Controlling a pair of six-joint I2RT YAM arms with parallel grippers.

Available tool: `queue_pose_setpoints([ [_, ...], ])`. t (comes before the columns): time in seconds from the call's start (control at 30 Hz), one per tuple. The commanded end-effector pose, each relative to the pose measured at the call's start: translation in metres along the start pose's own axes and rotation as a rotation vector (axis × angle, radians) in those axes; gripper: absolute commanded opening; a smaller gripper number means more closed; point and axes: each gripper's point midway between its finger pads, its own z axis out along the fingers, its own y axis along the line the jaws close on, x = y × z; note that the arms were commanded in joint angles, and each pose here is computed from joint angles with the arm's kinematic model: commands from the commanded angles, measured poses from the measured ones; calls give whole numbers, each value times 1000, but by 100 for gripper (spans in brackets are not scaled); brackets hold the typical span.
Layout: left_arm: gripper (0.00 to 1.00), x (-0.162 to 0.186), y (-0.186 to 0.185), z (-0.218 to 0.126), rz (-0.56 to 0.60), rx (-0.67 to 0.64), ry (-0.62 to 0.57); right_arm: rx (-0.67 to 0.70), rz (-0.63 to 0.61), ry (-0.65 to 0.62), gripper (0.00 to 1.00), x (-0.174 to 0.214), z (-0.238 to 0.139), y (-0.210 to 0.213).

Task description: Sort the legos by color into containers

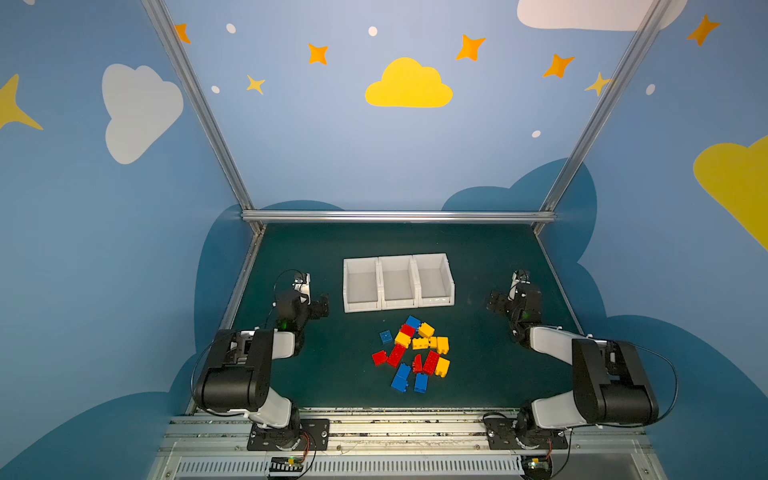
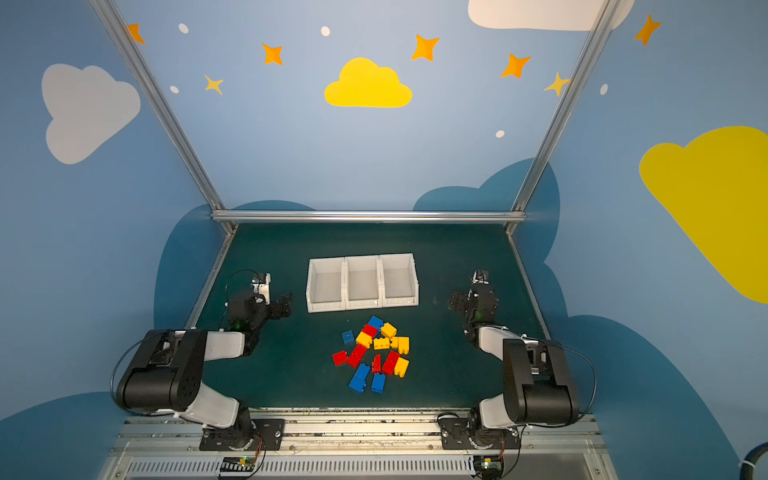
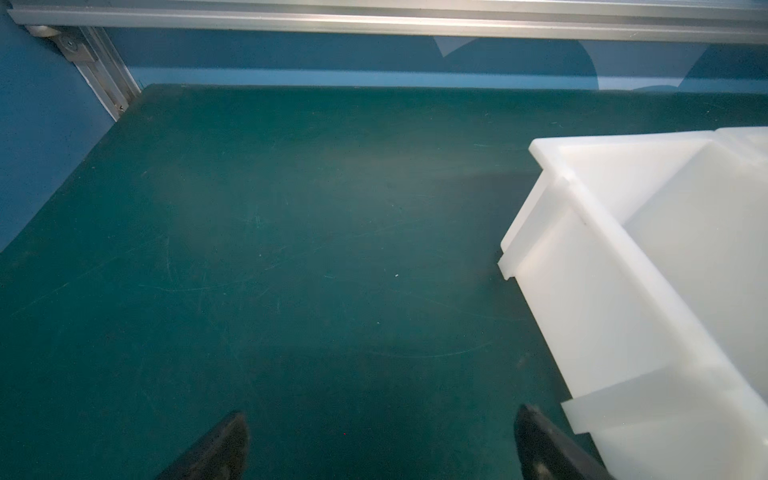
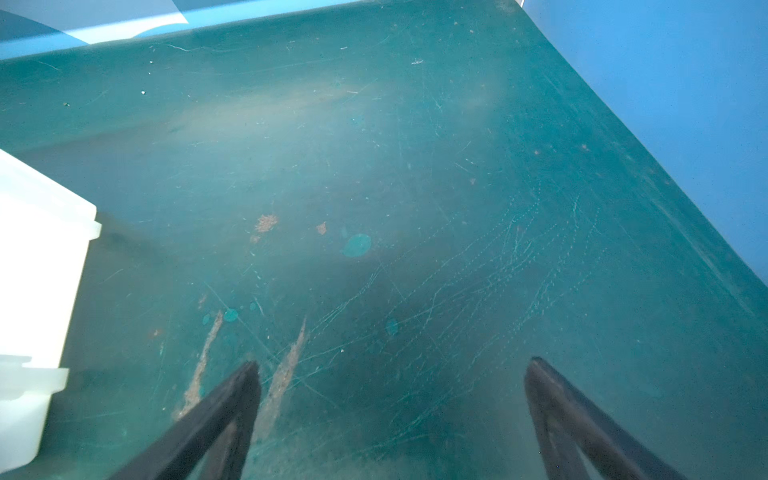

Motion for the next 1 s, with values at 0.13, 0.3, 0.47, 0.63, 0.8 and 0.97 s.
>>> queue_pose_setpoints([
  [0.13, 99, -14, -2, 0, 7, 15, -31, -11, 10, -30, 99, -11, -1, 3],
  [0.3, 99, -14, -2, 0, 8, 15, -31, -13, 9, -31, 99, -11, -2, 3],
  [0.47, 99, -30, -3, -7, 0, 13, -92, -86, -73, -62, 99, -27, -18, 20],
  [0.63, 99, -56, -23, -41, -82, 44, 115, -137, -25, 50, 97, -44, -78, 47],
  [0.8, 99, -51, -75, -79, -145, 226, 209, -329, 45, 203, 95, -25, -135, 91],
  [0.97, 99, -15, -114, -114, -178, 347, 323, -336, 70, 409, 95, 29, -164, 111],
])
